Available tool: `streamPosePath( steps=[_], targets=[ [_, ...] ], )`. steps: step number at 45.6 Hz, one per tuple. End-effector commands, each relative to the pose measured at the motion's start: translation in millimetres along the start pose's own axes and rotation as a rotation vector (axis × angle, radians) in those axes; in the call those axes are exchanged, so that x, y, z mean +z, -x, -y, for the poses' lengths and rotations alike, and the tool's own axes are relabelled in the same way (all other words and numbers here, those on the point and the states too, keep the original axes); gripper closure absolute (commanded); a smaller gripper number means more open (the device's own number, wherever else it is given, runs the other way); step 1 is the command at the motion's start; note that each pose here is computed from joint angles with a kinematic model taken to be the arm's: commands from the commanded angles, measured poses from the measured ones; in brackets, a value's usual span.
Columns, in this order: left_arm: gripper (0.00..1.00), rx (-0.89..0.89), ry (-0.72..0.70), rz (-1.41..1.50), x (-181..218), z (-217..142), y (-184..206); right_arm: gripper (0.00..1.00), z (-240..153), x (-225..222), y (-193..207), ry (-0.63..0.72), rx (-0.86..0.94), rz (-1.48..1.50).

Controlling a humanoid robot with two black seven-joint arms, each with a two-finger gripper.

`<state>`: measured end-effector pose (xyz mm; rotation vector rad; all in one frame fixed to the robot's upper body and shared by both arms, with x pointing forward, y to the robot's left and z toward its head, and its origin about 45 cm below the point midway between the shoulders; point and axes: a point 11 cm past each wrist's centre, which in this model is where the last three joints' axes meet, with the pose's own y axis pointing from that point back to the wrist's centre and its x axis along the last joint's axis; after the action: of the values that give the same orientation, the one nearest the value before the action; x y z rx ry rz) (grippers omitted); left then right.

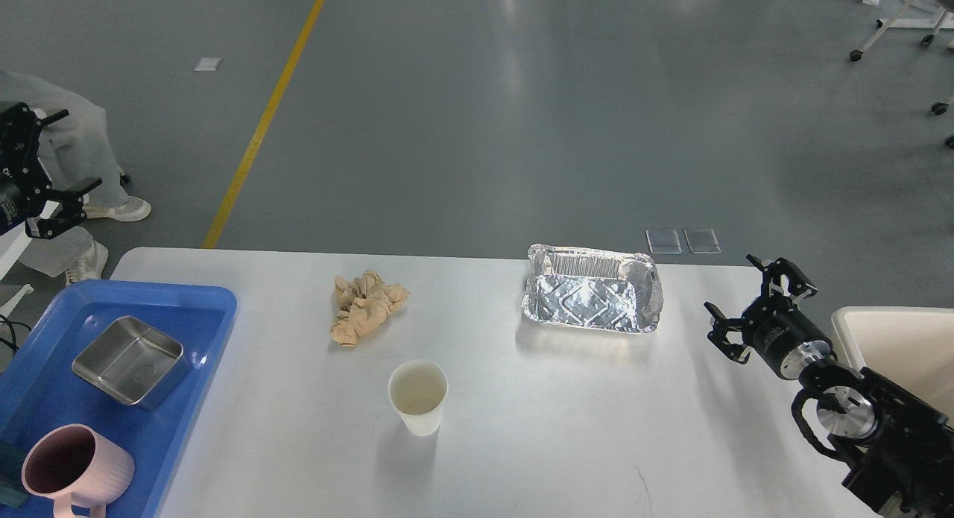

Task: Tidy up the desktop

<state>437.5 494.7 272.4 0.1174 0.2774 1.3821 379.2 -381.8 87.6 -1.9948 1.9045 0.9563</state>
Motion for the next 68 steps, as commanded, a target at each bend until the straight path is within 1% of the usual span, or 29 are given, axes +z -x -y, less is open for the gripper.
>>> streamPosePath(
  steps=[1, 11, 16, 18, 19, 26, 32, 38, 43, 46, 50, 56, 62, 68],
  targets=[
    [0.03, -0.047, 0.101, -0.058, 24, 17, 21, 0.0, 0, -15, -4, -0.026, 0.01, -0.01],
    [0.03, -0.099, 0.255, -0.228, 40, 33, 45, 0.0, -6, -53, -16, -0.142, 0.038, 0.03],
    [0.03, -0.153, 0.332, -0.381, 35, 50, 72, 0.0, -8, -60, -19, -0.157, 0.043, 0.026],
    [0.03, -0.173, 0.36, -0.457, 30, 56, 84, 0.0, -8, -65, -20, -0.162, 0.044, 0.019],
    [0.03, -0.174, 0.38, -0.54, 20, 60, 90, 0.0, -9, -70, -22, -0.169, 0.048, 0.01],
    [0.03, -0.148, 0.396, -0.676, 6, 68, 100, 0.0, -14, -91, -27, -0.195, 0.053, -0.018],
    [0.02, -0.129, 0.394, -0.752, -1, 74, 107, 0.0, -17, -121, -26, -0.233, 0.044, -0.055],
    [0.02, -0.134, 0.394, -0.771, -2, 75, 109, 0.0, -25, -139, -19, -0.24, -0.052, -0.091],
    [0.02, -0.142, 0.39, -0.766, -1, 76, 111, 0.0, -26, -141, -6, -0.218, -0.14, -0.132],
    [0.02, -0.143, 0.387, -0.766, -1, 76, 111, 0.0, -34, -153, 1, -0.177, -0.186, -0.242],
    [0.02, -0.152, 0.362, -0.767, -3, 76, 113, 0.0, -44, -163, 24, -0.111, -0.279, -0.399],
    [0.03, -0.164, 0.347, -0.758, -3, 75, 111, 0.0, -66, -177, 52, -0.007, -0.387, -0.651],
    [0.03, -0.164, 0.361, -0.732, 2, 71, 105, 0.0, -97, -193, 72, 0.075, -0.446, -0.847],
    [0.03, -0.133, 0.388, -0.655, 0, 55, 81, 0.0, -125, -217, 87, 0.135, -0.461, -1.024]
  ],
)
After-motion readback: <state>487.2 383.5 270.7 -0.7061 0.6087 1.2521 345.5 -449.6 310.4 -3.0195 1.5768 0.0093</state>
